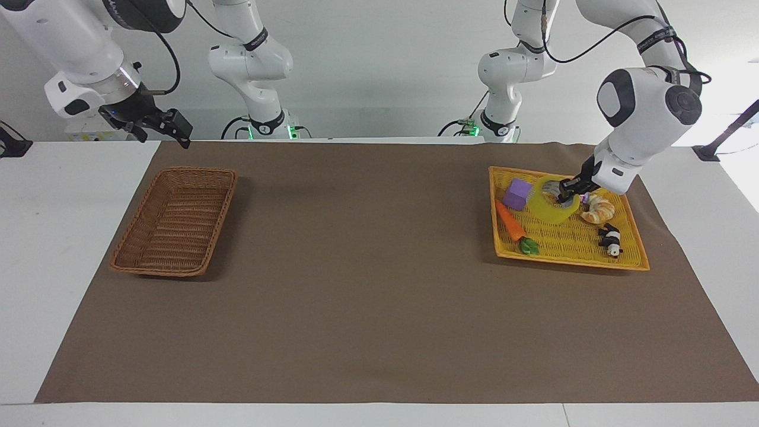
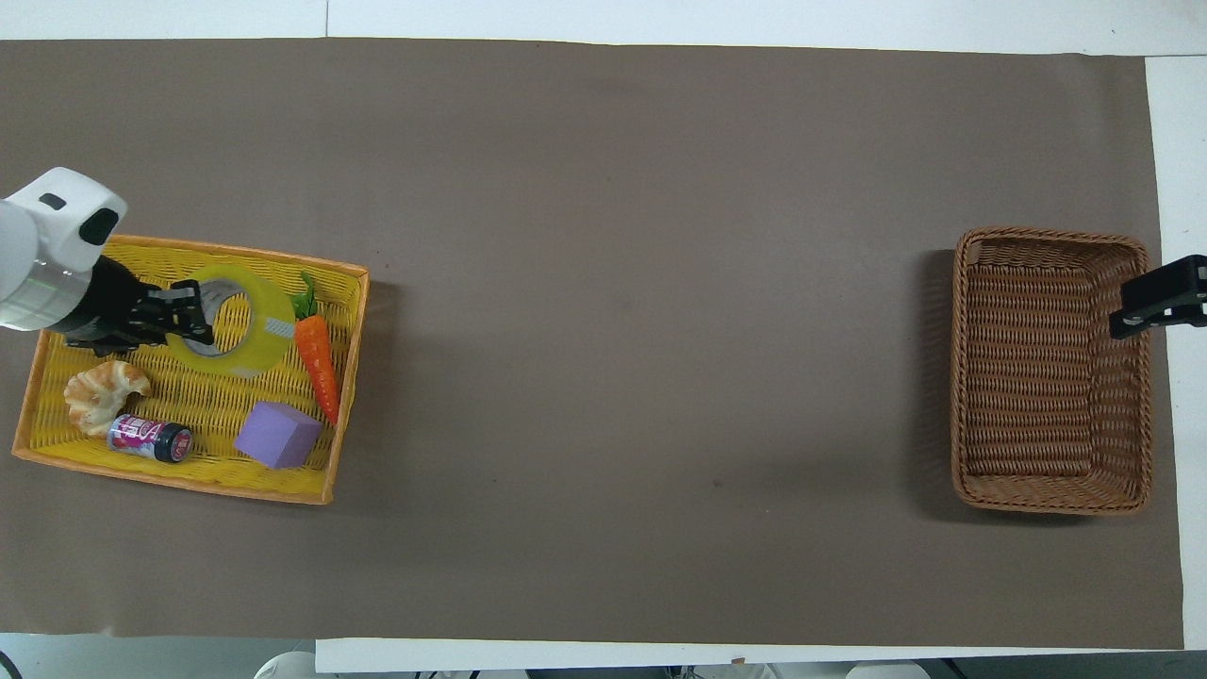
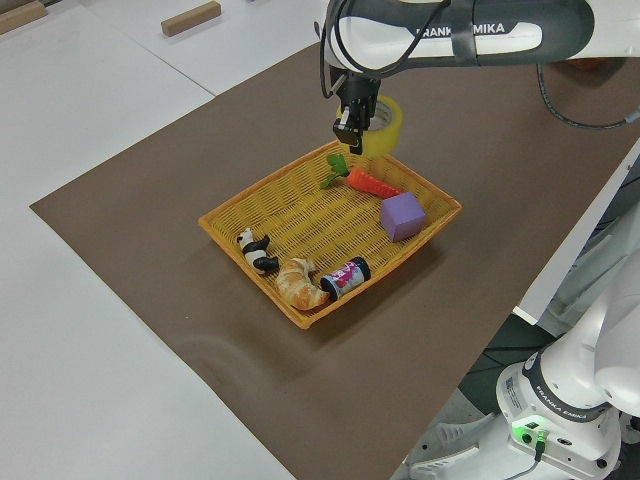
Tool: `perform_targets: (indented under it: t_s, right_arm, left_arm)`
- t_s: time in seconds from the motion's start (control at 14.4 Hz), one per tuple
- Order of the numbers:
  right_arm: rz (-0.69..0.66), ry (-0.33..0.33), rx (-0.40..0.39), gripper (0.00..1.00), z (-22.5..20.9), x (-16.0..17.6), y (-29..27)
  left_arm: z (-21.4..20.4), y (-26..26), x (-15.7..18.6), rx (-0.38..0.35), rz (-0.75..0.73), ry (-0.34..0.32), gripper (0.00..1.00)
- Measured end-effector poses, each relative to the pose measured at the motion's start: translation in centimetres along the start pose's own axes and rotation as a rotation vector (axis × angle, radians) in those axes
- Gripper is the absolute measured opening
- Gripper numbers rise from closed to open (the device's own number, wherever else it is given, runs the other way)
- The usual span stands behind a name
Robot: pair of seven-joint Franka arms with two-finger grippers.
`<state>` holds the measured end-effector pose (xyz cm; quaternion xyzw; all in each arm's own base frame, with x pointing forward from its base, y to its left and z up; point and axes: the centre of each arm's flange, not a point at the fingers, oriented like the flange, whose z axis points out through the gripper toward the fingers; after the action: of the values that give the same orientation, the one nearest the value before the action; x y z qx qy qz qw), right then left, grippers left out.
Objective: Move tape to another basket
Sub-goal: 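Lift the tape roll with the left gripper out of the yellow basket, then hold the tape with the left gripper while the right gripper reaches it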
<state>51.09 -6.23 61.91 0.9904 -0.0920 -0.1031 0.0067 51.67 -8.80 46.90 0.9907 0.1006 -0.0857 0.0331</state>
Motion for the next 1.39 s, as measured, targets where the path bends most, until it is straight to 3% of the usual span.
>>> perform_targets:
  t_s: [0.28,0.62,0.97,1.25,1.39]
  right_arm:
    - [0.000,0.000,0.000,1.00,0.0,0.0,0.0]
    - [0.000,0.000,0.000,1.00,0.0,0.0,0.0]
    - [-0.070,-0.008,0.024,1.00,0.0,-0.3,-1.5]
    - [-0.242,0.044,0.333,1.00,-0.2,0.1,-4.1]
    - [-0.254,0.034,0.554,1.00,1.3,0.5,-6.2]
  left_arm:
    - [1.0,10.2,-5.0,-0.079,-0.023,-0.064,0.22]
    - [1.0,14.1,-7.6,-0.225,-0.058,-0.166,0.22]
    - [-1.9,18.1,-9.9,-0.260,-0.095,-0.149,0.22]
    - [-2.2,18.1,-9.4,-0.271,-0.100,-0.135,0.22]
    - [-2.0,18.4,-9.6,-0.268,-0.094,-0.139,0.22]
